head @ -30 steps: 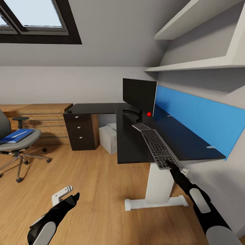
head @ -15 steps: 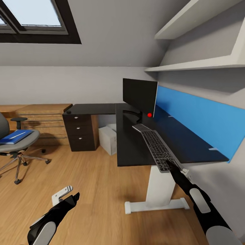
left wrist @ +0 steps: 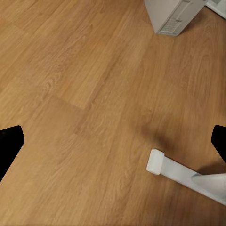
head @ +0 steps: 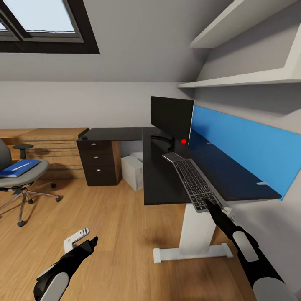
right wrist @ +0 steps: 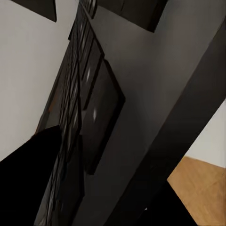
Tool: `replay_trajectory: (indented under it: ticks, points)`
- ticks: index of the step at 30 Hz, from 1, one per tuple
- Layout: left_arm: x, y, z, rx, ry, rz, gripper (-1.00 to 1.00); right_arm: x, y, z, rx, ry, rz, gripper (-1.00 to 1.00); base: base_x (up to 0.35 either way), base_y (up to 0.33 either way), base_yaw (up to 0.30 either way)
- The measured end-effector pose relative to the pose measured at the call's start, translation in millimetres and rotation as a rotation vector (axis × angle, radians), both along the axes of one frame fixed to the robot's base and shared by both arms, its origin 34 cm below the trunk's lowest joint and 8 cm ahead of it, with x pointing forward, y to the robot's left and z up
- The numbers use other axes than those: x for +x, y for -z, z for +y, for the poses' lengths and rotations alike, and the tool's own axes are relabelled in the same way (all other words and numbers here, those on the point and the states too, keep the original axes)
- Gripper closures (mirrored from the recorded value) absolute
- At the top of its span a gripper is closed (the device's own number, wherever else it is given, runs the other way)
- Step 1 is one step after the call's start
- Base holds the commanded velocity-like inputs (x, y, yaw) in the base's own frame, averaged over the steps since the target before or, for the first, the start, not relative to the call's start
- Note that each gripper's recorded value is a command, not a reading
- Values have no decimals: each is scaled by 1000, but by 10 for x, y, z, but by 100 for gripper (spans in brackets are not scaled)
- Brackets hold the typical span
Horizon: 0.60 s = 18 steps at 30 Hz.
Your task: In the bedroom, organize the workspace by keeping the computer under the desk, ensuring the monitor is on the desk, placing the keyboard on the desk next to the monitor, placing the mouse on the desk next to the keyboard, moving the folder from the swivel chair onto the desk next to the mouse, stacking the notebook on top of the folder with the pen on top of the notebook, and positioning the swivel chair next to the desk.
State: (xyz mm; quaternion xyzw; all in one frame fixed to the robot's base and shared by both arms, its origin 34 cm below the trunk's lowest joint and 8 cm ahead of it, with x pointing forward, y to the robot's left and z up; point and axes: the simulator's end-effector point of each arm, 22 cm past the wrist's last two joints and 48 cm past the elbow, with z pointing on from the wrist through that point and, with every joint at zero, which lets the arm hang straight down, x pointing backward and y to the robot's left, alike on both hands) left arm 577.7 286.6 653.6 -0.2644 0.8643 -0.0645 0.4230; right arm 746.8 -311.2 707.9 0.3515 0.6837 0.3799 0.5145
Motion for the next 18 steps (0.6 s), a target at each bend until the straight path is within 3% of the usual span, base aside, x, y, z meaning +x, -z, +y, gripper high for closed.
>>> replay_trajectory:
  ticks: [9, 13, 18]
  points:
    - [13, -98, 5, 1, -2, 1, -100, 27, -148, 16, -7, -5, -15, 100, 0, 0, 0]
    - [24, -177, 5, 1, -2, 2, -100, 114, -603, 37, -28, -13, -96, 100, 0, 0, 0]
    - [35, -269, 1, 0, -3, 4, -100, 147, -827, 191, -53, -51, -123, 100, 0, 0, 0]
